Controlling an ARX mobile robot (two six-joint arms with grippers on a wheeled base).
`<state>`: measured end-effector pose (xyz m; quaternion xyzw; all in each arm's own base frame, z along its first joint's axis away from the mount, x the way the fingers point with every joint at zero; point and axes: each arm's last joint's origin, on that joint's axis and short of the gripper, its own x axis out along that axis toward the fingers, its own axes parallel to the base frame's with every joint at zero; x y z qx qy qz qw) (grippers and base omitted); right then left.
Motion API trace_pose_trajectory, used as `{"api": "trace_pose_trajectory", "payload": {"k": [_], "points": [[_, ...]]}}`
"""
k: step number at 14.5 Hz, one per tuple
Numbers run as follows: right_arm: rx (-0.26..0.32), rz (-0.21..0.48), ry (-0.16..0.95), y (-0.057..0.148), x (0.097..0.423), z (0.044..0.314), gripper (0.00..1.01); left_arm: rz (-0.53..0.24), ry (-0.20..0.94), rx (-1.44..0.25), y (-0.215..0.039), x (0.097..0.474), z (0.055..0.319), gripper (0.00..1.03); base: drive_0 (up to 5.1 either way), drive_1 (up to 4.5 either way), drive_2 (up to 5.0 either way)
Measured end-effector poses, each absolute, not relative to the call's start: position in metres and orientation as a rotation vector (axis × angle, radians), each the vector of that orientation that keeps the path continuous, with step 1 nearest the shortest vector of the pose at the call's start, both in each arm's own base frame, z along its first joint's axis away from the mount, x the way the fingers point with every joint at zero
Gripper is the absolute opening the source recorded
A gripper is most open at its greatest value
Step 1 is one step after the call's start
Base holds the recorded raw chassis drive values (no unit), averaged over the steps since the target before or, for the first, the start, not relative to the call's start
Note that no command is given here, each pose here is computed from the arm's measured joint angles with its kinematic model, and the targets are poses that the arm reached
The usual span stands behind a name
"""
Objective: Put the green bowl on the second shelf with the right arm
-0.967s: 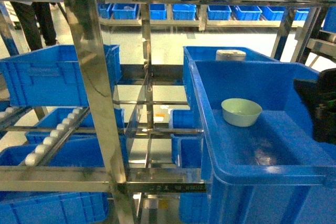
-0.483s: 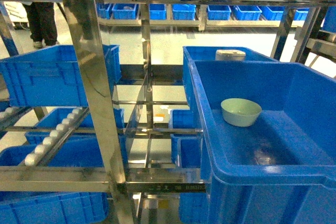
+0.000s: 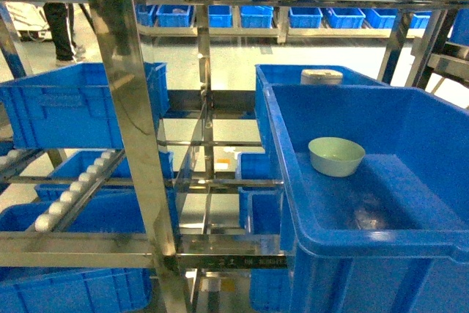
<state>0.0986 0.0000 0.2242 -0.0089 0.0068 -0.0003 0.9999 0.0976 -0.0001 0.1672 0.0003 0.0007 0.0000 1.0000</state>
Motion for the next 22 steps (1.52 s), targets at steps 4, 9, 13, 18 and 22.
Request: {"api": "trace_pose_trajectory", "payload": {"k": [4, 9, 13, 18, 22], "points": [[-0.017, 0.000, -0.007, 0.000, 0.097, 0.210, 0.08, 0.000, 0.001, 0.001, 0.000, 0.098, 0.167, 0.98, 0.0, 0.00, 0.0], [-0.015, 0.000, -0.003, 0.000, 0.097, 0.188, 0.02, 0.000, 0.001, 0.001, 0.000, 0.098, 0.167, 0.98, 0.0, 0.00, 0.0], [-0.015, 0.000, 0.003, 0.000, 0.098, 0.177, 0.02, 0.000, 0.001, 0.001, 0.000, 0.098, 0.167, 0.98, 0.0, 0.00, 0.0], [-0.014, 0.000, -0.003, 0.000, 0.097, 0.167, 0.02, 0.000, 0.002, 0.001, 0.000, 0.098, 0.167, 0.98, 0.0, 0.00, 0.0], [-0.015, 0.000, -0.004, 0.000, 0.097, 0.167, 0.35, 0.000, 0.002, 0.001, 0.000, 0.098, 0.167, 0.98, 0.0, 0.00, 0.0]]}}
